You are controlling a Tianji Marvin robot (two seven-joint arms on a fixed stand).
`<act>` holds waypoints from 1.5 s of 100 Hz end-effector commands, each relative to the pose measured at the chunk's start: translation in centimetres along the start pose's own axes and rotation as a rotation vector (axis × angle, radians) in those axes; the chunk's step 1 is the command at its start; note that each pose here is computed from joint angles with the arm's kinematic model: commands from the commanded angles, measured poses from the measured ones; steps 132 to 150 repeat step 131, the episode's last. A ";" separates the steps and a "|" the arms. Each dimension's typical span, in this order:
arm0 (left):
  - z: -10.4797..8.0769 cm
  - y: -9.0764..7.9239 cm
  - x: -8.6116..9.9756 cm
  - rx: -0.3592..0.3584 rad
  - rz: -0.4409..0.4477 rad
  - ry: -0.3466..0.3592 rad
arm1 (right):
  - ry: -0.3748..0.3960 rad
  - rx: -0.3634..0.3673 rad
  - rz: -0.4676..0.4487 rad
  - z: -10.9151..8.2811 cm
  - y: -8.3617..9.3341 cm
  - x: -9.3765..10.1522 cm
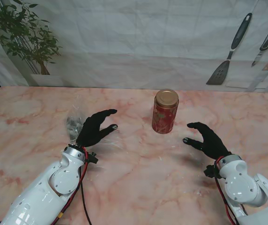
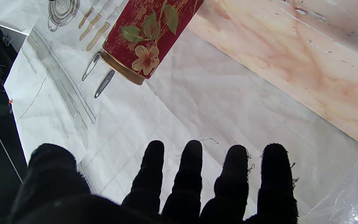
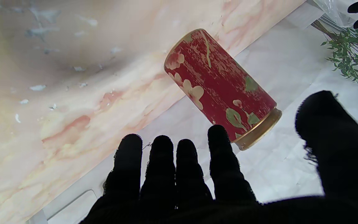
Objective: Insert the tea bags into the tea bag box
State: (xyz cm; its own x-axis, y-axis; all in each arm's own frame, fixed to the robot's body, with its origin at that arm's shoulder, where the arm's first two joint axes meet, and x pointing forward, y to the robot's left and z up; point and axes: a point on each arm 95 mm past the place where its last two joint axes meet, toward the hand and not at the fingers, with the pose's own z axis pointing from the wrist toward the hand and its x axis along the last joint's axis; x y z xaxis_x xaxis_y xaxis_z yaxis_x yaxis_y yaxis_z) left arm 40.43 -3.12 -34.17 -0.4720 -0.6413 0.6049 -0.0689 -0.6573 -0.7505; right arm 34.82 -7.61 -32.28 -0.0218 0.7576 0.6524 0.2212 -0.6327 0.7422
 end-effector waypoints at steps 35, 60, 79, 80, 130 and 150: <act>-2.6 1.9 -0.6 -0.039 -0.016 -0.016 | 0.006 0.063 0.077 -1.0 -2.9 -2.2; -3.0 2.1 -0.6 -0.036 -0.017 -0.022 | -0.001 0.082 0.072 -0.9 -3.0 -2.5; -2.9 2.3 -0.7 -0.044 -0.023 -0.022 | -0.002 0.086 0.073 -0.9 -3.0 -2.6; -2.9 2.3 -0.7 -0.044 -0.023 -0.022 | -0.003 0.086 0.073 -0.9 -3.0 -2.6; -2.5 2.3 -0.4 -0.042 -0.020 -0.006 | -0.002 0.087 0.066 -1.1 -2.9 -2.7; -2.5 2.3 -0.4 -0.042 -0.020 -0.006 | -0.001 0.087 0.066 -1.1 -2.9 -2.7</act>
